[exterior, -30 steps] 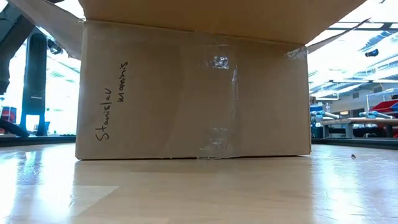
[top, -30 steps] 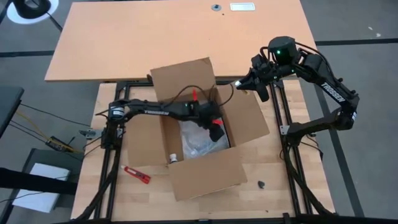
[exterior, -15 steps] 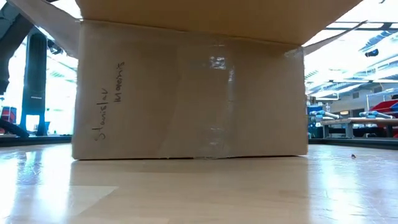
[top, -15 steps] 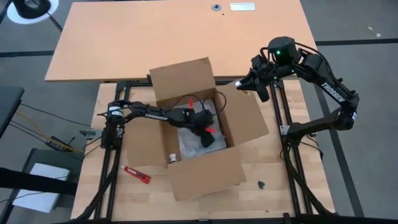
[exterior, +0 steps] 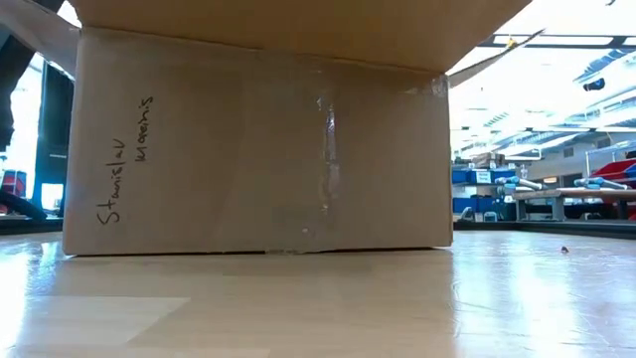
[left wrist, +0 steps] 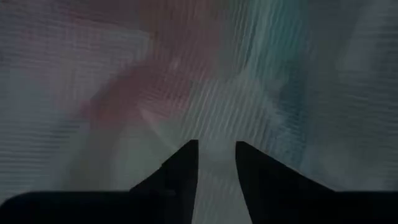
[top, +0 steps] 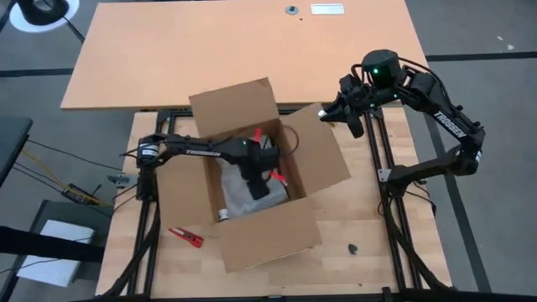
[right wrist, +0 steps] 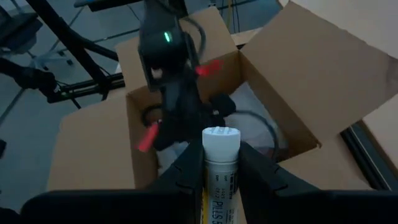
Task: Unpack boxes
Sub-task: Put the white pill bottle into the zip bag
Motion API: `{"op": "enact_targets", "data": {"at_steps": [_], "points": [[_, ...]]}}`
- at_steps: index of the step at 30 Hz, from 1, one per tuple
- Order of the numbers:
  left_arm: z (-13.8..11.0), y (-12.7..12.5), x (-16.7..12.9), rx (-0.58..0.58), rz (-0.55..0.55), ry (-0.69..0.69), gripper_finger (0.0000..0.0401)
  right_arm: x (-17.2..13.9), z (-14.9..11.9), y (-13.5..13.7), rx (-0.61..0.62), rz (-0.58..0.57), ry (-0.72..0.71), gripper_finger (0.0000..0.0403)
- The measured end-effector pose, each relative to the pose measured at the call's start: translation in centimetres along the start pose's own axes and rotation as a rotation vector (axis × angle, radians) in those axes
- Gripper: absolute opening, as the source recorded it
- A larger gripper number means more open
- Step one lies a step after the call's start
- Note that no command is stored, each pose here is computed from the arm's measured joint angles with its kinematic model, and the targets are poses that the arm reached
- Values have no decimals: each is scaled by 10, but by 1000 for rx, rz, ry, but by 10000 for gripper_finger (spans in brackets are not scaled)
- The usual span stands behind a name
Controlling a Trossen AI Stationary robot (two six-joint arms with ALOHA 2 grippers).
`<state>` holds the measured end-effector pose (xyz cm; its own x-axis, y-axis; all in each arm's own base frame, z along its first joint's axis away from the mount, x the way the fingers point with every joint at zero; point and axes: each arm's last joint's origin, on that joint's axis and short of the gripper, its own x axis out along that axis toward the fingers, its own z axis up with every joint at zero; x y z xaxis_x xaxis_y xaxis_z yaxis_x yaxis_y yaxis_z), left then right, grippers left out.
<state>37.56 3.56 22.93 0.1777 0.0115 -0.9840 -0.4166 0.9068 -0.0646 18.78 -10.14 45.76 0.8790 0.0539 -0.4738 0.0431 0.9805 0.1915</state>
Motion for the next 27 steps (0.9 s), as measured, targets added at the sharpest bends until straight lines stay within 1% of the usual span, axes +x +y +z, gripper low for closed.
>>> {"op": "enact_targets", "data": {"at_steps": [2, 5, 8, 10, 13, 15, 18, 21, 24, 27], "points": [[9, -1, -17, -9, -6, -113, 118, 0, 0, 0, 0, 0, 0, 68], [24, -1, -31, -49, -14, -287, 118, 0, 0, 0, 0, 0, 0, 68], [37, 0, -36, -113, -33, -429, 119, 0, 0, 0, 1, 0, 2, 68], [43, 1, -34, -129, -49, -475, 127, 0, -1, 0, 6, 1, 9, 68], [48, 2, -20, -140, -39, -455, 151, 0, -3, 0, 17, 3, 27, 68], [50, 3, -3, -138, -8, -412, 173, 0, -4, 0, 20, 4, 37, 68], [53, 3, 16, -147, 33, -385, 205, 0, -5, 1, 22, 5, 43, 68], [57, 3, 34, -201, 86, -382, 230, 0, -5, 1, 24, 5, 47, 68], [58, 4, 49, -258, 120, -373, 244, 0, -6, 1, 28, 6, 52, 68], [59, 5, 64, -276, 146, -352, 248, 0, -6, 1, 28, 6, 52, 68]]}}
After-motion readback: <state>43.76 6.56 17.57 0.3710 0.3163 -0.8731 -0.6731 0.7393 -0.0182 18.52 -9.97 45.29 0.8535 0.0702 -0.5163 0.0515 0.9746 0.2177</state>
